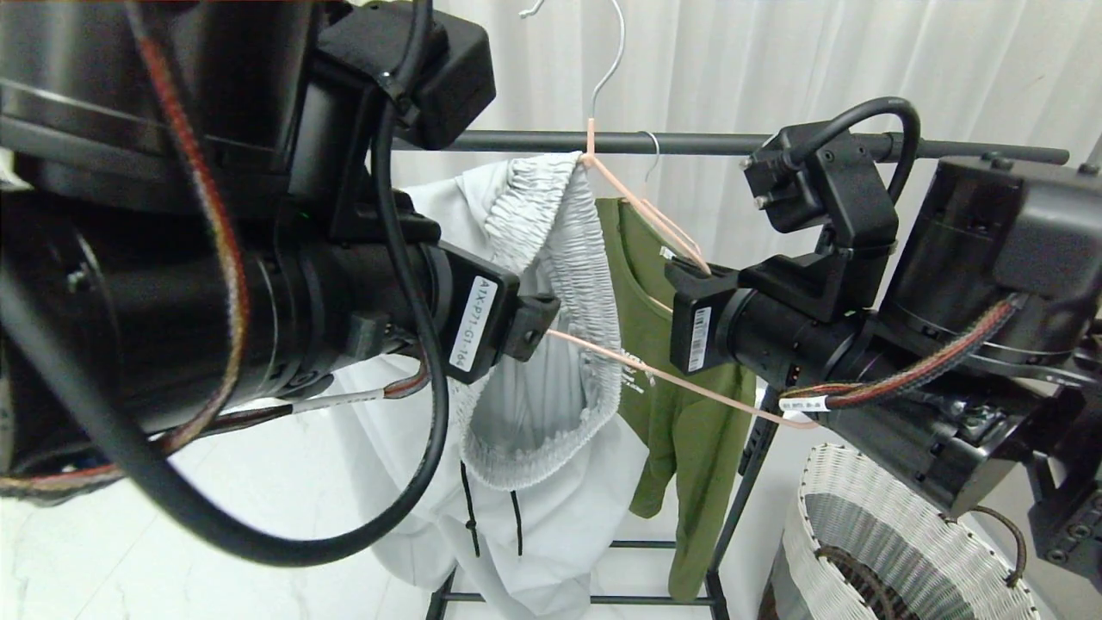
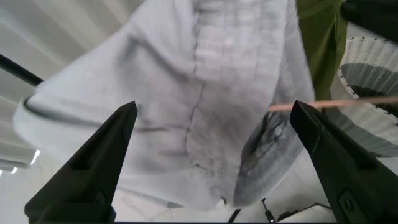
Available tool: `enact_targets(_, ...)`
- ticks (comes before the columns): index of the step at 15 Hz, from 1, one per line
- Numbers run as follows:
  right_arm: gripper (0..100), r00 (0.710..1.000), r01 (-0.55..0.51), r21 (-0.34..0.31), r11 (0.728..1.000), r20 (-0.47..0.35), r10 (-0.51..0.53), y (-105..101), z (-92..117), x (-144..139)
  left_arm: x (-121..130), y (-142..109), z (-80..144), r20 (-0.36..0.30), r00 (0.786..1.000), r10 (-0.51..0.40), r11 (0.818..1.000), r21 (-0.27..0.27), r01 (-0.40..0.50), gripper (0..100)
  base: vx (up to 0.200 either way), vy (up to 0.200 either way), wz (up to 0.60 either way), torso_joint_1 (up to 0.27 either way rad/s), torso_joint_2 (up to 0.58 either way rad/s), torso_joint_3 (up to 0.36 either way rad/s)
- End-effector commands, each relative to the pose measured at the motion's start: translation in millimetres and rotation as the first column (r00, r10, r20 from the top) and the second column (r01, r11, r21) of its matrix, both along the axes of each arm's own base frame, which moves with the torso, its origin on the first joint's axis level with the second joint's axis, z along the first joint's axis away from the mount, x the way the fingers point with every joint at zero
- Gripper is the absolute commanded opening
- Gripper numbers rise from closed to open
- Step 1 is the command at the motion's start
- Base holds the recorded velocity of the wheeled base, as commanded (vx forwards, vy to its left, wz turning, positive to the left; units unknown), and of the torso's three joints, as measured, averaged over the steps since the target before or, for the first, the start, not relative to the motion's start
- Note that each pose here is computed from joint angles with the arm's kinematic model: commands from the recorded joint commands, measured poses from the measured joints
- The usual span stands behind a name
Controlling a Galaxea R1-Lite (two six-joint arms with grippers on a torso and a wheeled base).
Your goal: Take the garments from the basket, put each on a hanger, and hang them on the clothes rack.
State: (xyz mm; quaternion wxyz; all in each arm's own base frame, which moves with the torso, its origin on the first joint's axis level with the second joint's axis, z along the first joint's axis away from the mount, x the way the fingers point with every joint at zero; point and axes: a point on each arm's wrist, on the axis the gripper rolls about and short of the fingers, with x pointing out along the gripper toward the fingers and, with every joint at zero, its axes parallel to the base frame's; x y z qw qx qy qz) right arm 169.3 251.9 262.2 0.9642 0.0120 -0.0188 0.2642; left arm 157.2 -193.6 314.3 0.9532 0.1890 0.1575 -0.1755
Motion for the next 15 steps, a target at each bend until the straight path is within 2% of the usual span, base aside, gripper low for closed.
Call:
enact_targets(1, 0, 1.000, 0.017, -0.013, 1.000, 0.010, -0.017, -4, -1, 5, -15, 20, 3, 0.009, 1.000, -0.014, 1.000, -0.019, 0.014, 100, 0.000, 0.000, 0.00, 0.000, 0.00, 0.000)
enact_targets(4, 0, 0.999, 0.002, -0.050, 0.999, 0.052, 0.001, -6, 0, 8, -31, 48, 15, 0.056, 0.997, -0.054, 0.998, -0.022, 0.055, 100, 0.000, 0.000, 0.00, 0.000, 0.00, 0.000)
enact_targets(5, 0, 0.997, -0.001, -0.074, 0.997, 0.072, 0.006, -8, -1, 9, -29, 59, 20, 0.075, 0.995, -0.062, 0.998, -0.007, 0.063, 100, 0.000, 0.000, 0.00, 0.000, 0.00, 0.000)
enact_targets(8, 0, 0.992, 0.005, -0.101, 0.995, 0.125, 0.008, -9, -2, 8, -14, 82, 27, 0.139, 0.985, -0.103, 0.992, 0.093, 0.091, 100, 0.000, 0.000, 0.00, 0.000, 0.00, 0.000)
enact_targets(10, 0, 0.988, 0.003, -0.133, 0.991, 0.155, 0.018, -11, -5, 5, 1, 90, 33, 0.229, 0.952, -0.203, 0.971, 0.173, 0.166, 100, 0.000, 0.000, 0.00, 0.000, 0.00, 0.000)
enact_targets(11, 0, 0.985, 0.001, -0.143, 0.990, 0.170, 0.024, -12, -6, 4, 5, 92, 30, 0.235, 0.933, -0.274, 0.950, 0.217, 0.224, 100, 0.000, 0.000, 0.00, 0.000, 0.00, 0.000)
enact_targets(13, 0, 0.981, 0.001, -0.164, 0.986, 0.193, 0.031, -13, -8, 3, 6, 89, 19, 0.201, 0.890, -0.410, 0.898, 0.257, 0.356, 100, 0.000, 0.000, 0.00, 0.000, 0.00, 0.000)
enact_targets(14, 0, 0.979, -0.005, -0.172, 0.985, 0.201, 0.040, -13, -9, 1, 6, 88, 14, 0.184, 0.881, -0.437, 0.885, 0.262, 0.384, 100, 0.000, 0.000, 0.00, 0.000, 0.00, 0.000)
enact_targets(15, 0, 0.977, -0.012, -0.173, 0.985, 0.209, 0.048, -11, -9, -1, 8, 86, 10, 0.169, 0.881, -0.441, 0.882, 0.265, 0.390, 100, 0.000, 0.000, 0.00, 0.000, 0.00, 0.000)
